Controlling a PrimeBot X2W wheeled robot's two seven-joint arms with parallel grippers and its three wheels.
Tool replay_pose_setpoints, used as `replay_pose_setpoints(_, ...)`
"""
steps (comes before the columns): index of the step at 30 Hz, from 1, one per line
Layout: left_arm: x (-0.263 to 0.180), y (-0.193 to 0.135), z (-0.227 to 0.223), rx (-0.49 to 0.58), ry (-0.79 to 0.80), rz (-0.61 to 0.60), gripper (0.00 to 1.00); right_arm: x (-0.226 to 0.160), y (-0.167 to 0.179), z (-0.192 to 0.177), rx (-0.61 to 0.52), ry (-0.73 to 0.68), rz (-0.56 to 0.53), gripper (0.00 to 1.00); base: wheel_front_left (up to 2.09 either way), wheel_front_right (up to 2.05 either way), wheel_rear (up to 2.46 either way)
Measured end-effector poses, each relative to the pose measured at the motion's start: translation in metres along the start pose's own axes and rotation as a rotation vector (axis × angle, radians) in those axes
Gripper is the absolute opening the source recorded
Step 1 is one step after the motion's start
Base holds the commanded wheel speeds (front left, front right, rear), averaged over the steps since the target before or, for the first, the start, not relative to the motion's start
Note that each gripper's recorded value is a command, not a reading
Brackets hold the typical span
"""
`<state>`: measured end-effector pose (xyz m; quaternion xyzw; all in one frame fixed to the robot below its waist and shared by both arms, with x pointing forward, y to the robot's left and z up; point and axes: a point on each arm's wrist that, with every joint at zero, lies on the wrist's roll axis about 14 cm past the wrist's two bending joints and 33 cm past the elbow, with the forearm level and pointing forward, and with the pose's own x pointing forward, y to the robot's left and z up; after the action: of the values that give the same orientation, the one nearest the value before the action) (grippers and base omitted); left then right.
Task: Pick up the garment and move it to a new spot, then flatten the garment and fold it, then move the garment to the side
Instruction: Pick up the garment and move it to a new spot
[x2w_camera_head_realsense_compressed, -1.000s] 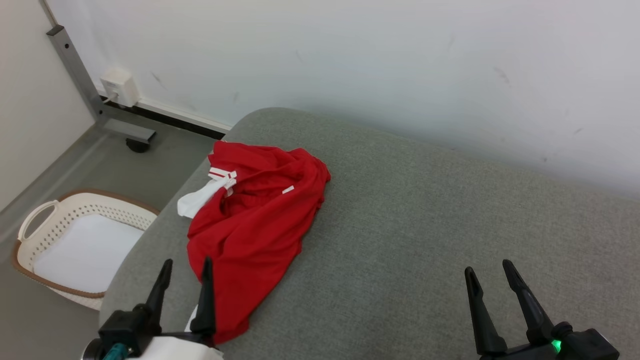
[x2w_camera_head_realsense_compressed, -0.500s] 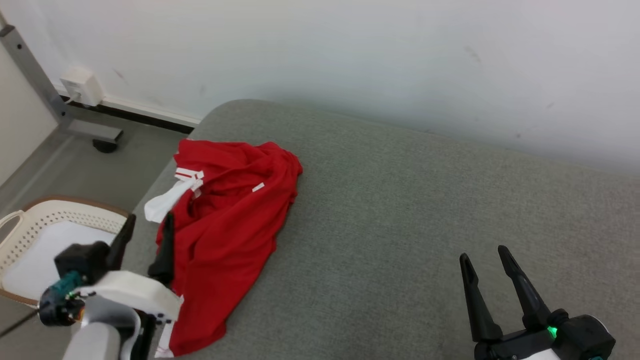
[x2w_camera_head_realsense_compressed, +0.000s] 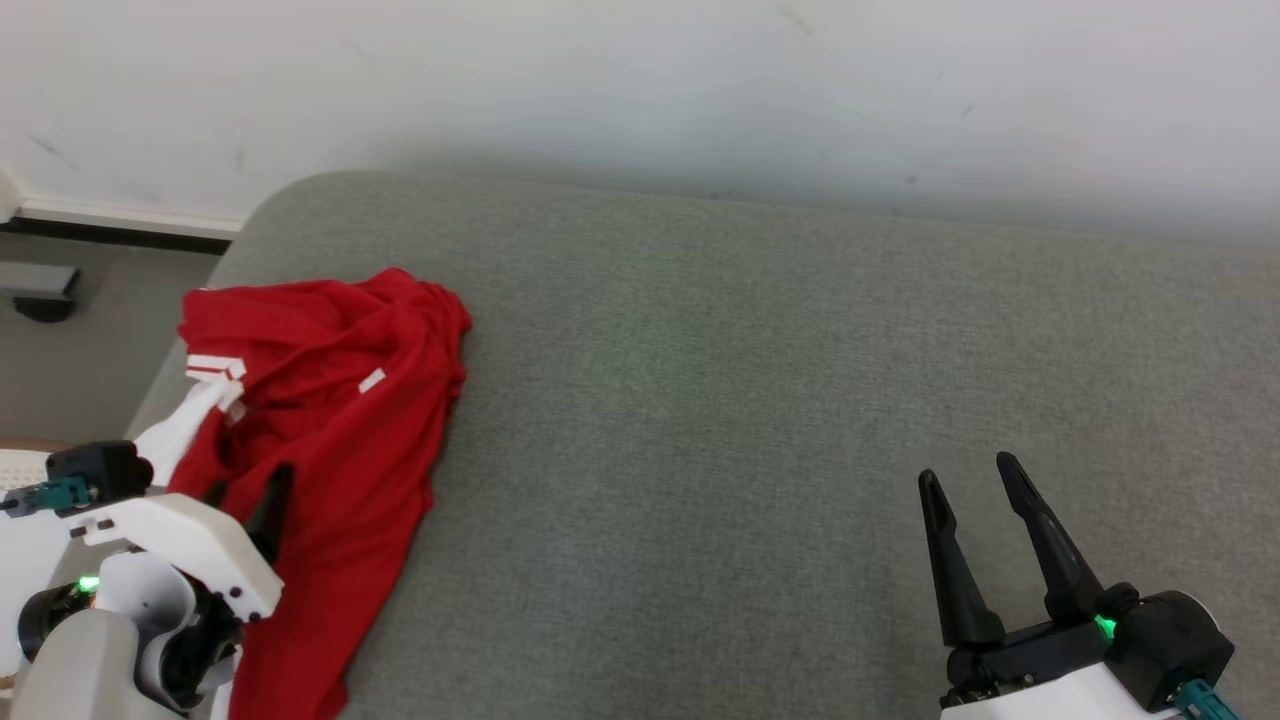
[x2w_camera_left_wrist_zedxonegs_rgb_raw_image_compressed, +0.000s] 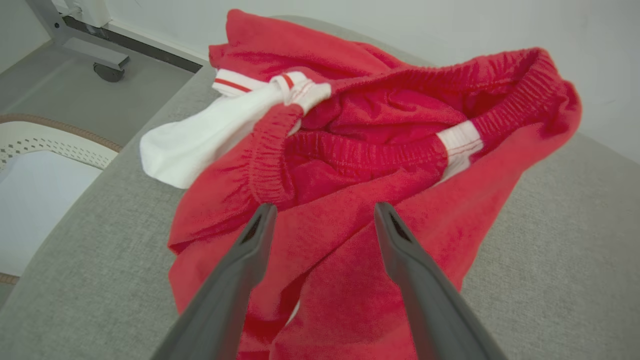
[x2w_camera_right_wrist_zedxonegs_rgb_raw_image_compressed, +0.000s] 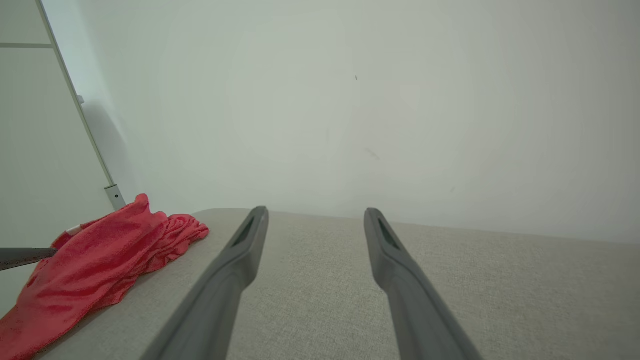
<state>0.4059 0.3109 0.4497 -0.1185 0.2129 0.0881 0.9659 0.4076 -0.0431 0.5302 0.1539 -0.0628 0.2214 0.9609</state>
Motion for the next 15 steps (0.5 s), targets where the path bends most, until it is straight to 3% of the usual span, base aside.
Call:
replay_pose_setpoints(8,0.024,-0.037,-0.042,0.003,0.215,-0.105,1.00,-0.006,-0.023,-0.003,-0.008,0.010,-0.065,1.00,0.00,0.00,0.00)
replay_pose_setpoints(15,0.024,-0.042,-0.084,0.075,0.429,-0.141,1.00,-0.008,-0.035,-0.003,-0.016,0.011,-0.096,1.00,0.00,0.00,0.00)
